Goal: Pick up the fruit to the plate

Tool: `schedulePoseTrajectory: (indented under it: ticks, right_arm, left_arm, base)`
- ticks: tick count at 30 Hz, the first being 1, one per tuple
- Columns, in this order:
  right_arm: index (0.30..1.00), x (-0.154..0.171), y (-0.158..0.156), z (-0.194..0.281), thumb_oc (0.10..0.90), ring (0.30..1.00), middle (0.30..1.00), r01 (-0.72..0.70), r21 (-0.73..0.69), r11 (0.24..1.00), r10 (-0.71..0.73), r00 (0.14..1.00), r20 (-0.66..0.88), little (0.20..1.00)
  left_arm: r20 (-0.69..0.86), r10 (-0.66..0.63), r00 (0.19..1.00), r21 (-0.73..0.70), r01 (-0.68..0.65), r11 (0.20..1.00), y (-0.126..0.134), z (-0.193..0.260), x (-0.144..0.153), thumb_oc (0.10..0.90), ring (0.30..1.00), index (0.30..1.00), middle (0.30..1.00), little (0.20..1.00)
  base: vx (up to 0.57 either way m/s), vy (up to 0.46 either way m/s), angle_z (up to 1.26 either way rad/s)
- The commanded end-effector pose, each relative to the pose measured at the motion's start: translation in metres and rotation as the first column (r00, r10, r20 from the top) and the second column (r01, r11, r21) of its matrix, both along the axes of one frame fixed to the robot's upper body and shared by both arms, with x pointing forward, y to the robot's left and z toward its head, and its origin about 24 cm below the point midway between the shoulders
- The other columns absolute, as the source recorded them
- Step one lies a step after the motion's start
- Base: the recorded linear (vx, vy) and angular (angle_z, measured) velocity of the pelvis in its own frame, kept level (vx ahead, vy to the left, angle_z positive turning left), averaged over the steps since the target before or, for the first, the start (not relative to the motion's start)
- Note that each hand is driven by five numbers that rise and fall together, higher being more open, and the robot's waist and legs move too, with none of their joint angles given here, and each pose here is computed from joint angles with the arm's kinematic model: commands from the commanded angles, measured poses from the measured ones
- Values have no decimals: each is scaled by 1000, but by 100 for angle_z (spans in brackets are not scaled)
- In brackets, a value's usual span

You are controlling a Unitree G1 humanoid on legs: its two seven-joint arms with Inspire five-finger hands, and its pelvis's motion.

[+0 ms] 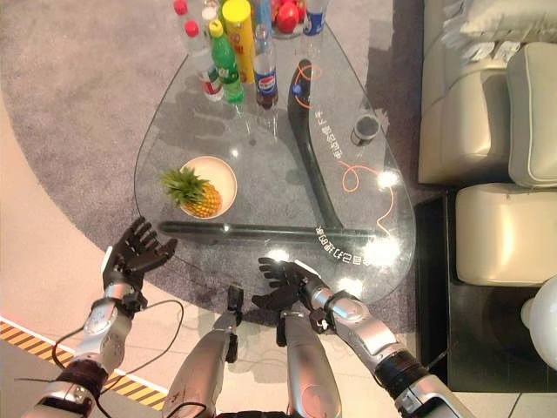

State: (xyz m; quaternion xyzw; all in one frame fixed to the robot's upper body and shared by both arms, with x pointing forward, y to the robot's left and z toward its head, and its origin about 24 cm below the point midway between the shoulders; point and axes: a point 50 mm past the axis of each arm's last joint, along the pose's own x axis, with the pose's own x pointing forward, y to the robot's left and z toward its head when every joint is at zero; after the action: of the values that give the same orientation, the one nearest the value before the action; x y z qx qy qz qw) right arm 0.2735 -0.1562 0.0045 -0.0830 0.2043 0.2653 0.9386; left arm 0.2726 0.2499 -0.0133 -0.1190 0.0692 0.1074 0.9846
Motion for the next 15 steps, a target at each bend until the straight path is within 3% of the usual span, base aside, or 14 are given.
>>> schedulePoseTrajectory:
  ticks: [1, 8, 15]
  right_arm:
    - [900, -12, 12, -6, 800, 900, 900, -43, 99, 994, 41, 999, 24, 900]
    - [900, -40, -4, -49, 800, 900, 900, 119, 65, 991, -109, 985, -135, 900]
    - [900, -74, -24, -99, 800, 900, 900, 320, -46, 946, -316, 885, -342, 900]
  left_arm:
    - [15, 56, 998, -43, -55, 998, 14, -2, -12, 800, 900, 900, 900, 900]
    - [-261, 62, 963, -110, -93, 990, -1, -62, -62, 800, 900, 900, 900, 900]
    - [-493, 8, 870, -187, -115, 976, -16, -104, -105, 800, 900, 900, 900, 900]
  base:
    - [79, -22, 10]
    - [82, -17, 10]
    - [96, 5, 14]
